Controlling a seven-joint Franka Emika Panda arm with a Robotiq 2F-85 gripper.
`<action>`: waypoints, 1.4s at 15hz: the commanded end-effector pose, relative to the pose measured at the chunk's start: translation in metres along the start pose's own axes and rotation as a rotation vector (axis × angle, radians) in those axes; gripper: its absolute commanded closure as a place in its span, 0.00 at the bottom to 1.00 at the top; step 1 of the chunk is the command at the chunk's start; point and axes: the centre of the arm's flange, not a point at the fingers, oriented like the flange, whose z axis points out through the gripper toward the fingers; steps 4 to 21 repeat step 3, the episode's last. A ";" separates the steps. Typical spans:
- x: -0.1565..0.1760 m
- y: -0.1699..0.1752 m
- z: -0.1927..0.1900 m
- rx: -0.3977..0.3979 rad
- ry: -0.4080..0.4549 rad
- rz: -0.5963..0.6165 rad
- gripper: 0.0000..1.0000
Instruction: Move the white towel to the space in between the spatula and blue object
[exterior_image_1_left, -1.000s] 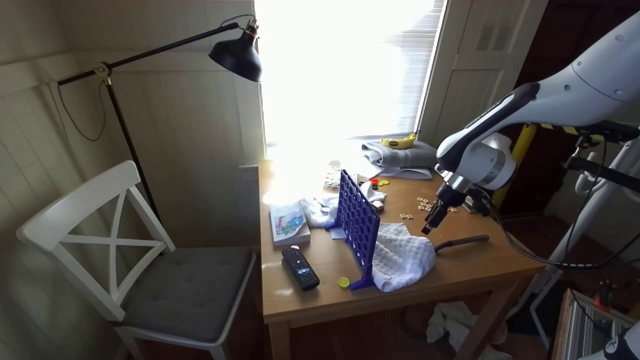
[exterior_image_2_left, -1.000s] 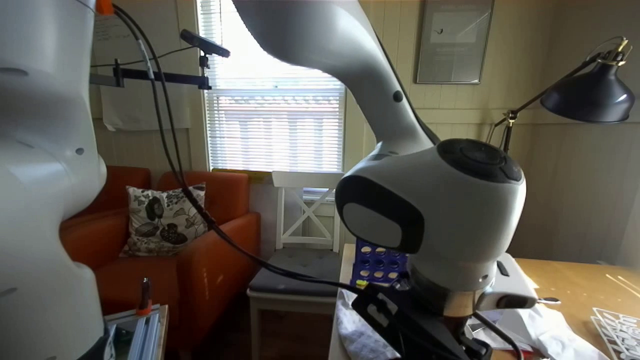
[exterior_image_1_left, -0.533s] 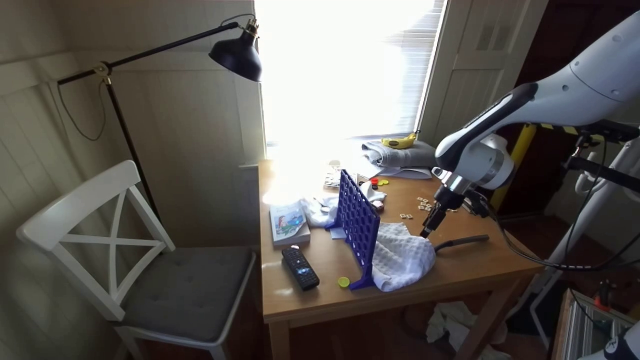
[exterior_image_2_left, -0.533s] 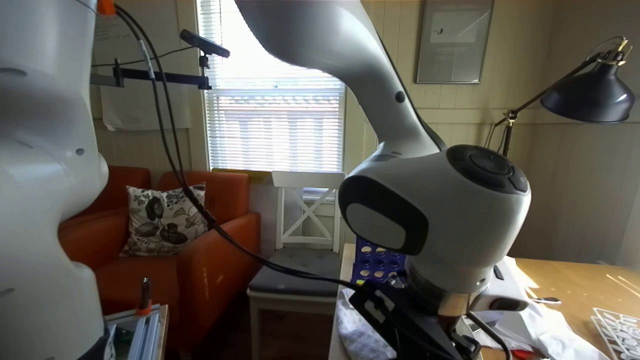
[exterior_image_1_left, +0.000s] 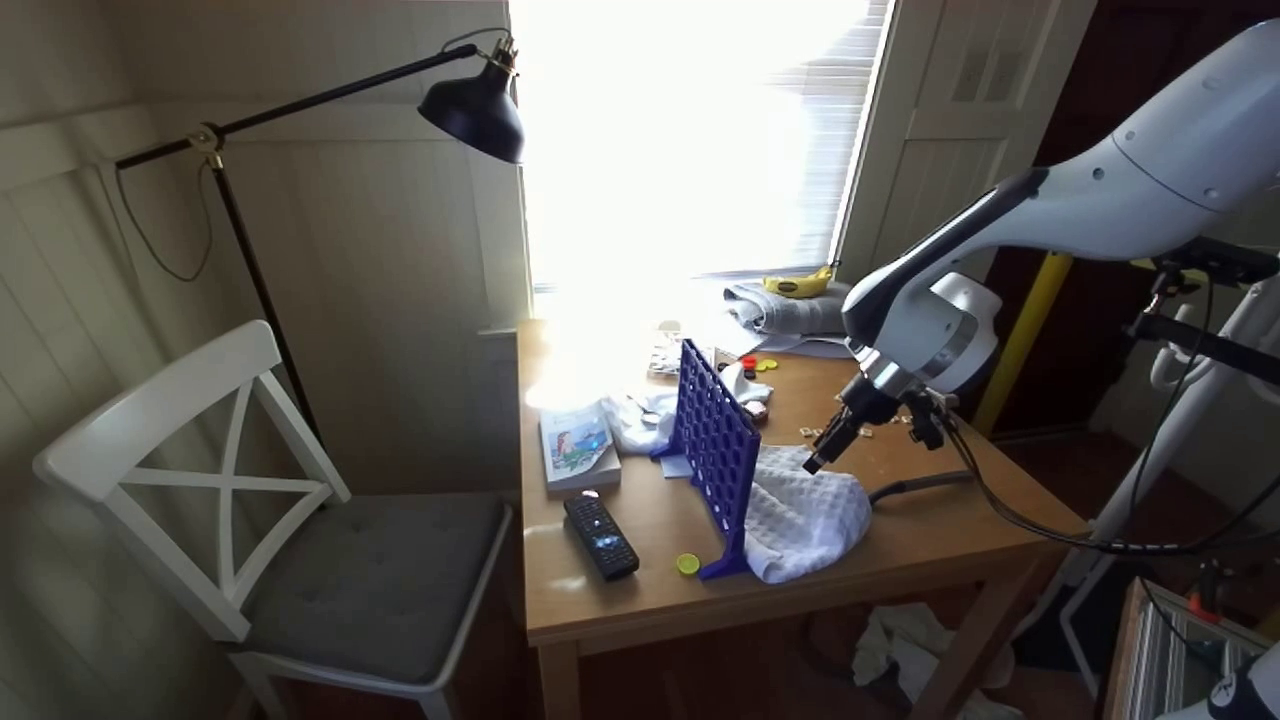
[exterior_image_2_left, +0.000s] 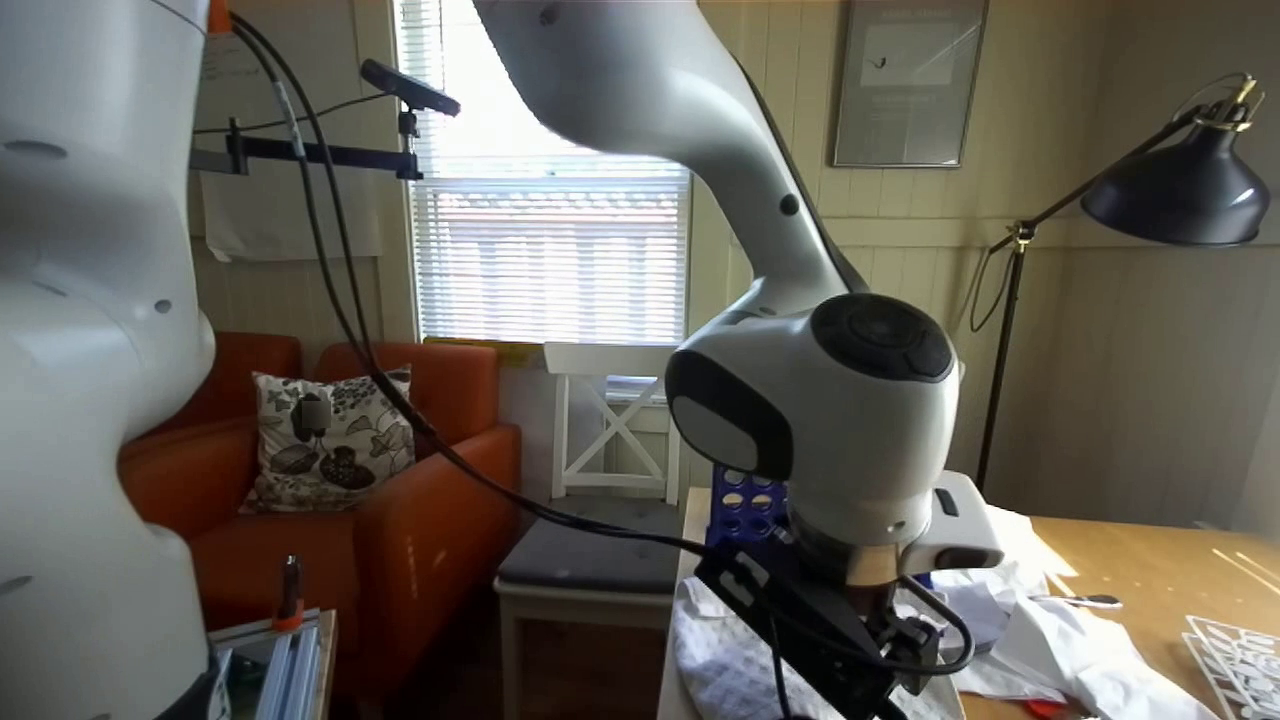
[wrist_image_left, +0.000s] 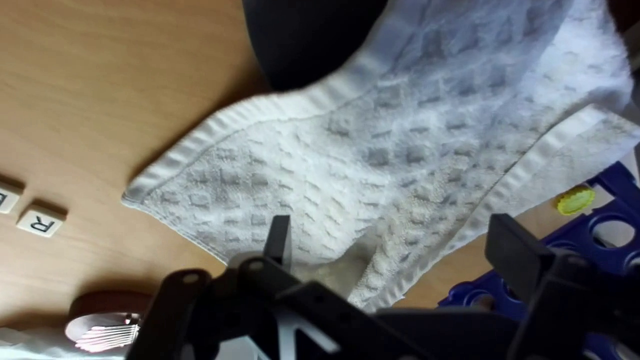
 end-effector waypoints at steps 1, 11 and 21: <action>0.001 0.000 0.000 -0.002 0.004 0.002 0.00; 0.002 0.001 0.000 -0.005 0.005 0.003 0.00; 0.002 0.001 0.000 -0.005 0.005 0.003 0.00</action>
